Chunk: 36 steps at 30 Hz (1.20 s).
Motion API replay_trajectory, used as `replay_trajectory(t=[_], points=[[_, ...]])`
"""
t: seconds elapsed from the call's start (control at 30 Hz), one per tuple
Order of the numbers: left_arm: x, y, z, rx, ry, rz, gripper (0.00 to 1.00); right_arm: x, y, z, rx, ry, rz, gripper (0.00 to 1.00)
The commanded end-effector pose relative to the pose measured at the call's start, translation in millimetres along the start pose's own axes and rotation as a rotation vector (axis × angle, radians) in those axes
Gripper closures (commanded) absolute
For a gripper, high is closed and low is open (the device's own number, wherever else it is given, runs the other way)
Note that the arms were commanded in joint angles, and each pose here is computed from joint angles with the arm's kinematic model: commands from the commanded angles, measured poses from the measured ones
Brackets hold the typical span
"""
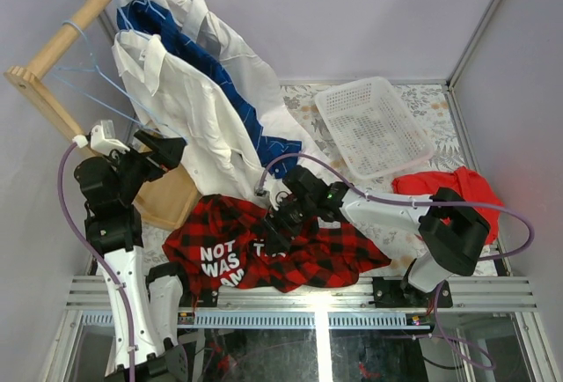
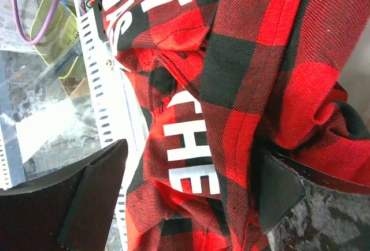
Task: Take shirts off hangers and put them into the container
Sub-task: Place the hanger at the clothesline.
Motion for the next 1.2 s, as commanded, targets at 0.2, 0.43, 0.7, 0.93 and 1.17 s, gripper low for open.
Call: replay_trajectory(t=[0.2, 0.43, 0.7, 0.93, 1.17], points=[[-4.3, 22.2, -18.5, 0.065, 0.119, 0.129, 0.0, 3.1, 11.9, 10.0, -0.032, 0.012, -0.018, 0.09], [6.3, 24.3, 4.2, 0.215, 0.069, 0.147, 0.0, 3.7, 12.4, 14.9, -0.031, 0.001, -0.037, 0.09], [23.7, 32.9, 5.4, 0.223, 0.172, 0.149, 0.0, 2.8, 11.8, 19.0, -0.022, -0.004, -0.056, 0.09], [32.2, 33.3, -16.2, 0.271, 0.187, 0.24, 0.0, 4.8, 11.1, 22.4, -0.019, -0.012, -0.059, 0.08], [31.0, 41.1, -23.3, 0.266, 0.097, 0.477, 0.0, 7.8, 9.7, 25.7, -0.013, -0.007, -0.064, 0.08]])
Point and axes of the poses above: each gripper's point midway between its finger pads, its own x axis out along the fingers, its own y axis along the line the jaws close on, z = x × y, the point moved 7 cm from there along -x, back along the fingers, and after that the axes turned 7 degrees about -x, right-handed, at the moved point
